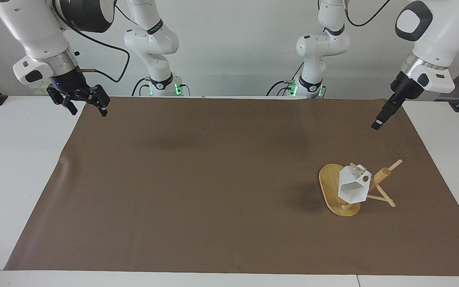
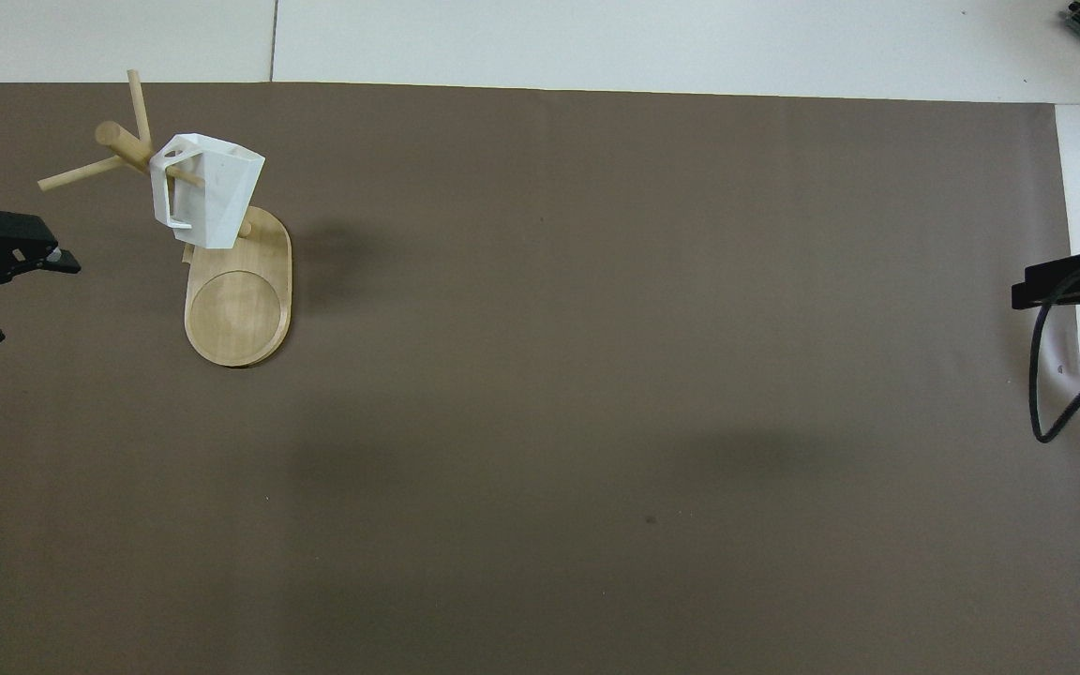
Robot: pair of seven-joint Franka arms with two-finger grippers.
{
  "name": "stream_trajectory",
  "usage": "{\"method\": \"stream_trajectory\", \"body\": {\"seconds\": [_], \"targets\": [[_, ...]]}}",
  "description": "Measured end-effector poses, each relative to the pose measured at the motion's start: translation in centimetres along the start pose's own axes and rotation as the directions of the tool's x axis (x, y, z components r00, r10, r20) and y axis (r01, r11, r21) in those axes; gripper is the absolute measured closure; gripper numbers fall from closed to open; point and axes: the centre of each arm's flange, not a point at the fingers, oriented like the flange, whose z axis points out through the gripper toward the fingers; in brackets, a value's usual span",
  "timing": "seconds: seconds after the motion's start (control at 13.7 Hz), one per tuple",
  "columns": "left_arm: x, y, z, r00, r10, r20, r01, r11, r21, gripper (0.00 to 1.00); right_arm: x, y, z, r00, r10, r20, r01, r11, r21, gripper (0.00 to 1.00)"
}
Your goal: Hang cup on rack
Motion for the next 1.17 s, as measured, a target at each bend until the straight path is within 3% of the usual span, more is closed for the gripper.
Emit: {"method": "stream_trajectory", "body": {"seconds": [0.15, 0.44, 0.66, 1.17], "targets": [[-0.9, 0.7, -0.5, 0.980, 0.200, 0.001, -0.200, 0.979, 0.045, 0.00, 0.0, 0.0, 0.0, 1.000, 0.000, 0.000, 0.000, 1.000, 0.000, 0.00], [-1.9, 0.6, -1.6, 0.860, 0.508, 0.042, -0.509, 0.850, 0.134, 0.00, 0.0, -0.1, 0.0, 1.000, -0.002, 0.000, 0.002, 1.000, 0.000, 0.00], [-2.3, 0.6, -3.1, 0.825, 0.559, 0.083, -0.565, 0.810, 0.158, 0.00, 0.0, -0.1, 0.0, 1.000, -0.002, 0.000, 0.002, 1.000, 0.000, 0.00], [-2.5, 2.4, -5.3, 0.814, 0.572, 0.099, -0.580, 0.805, 0.120, 0.00, 0.0, -0.1, 0.0, 1.000, -0.002, 0.000, 0.002, 1.000, 0.000, 0.00]]}}
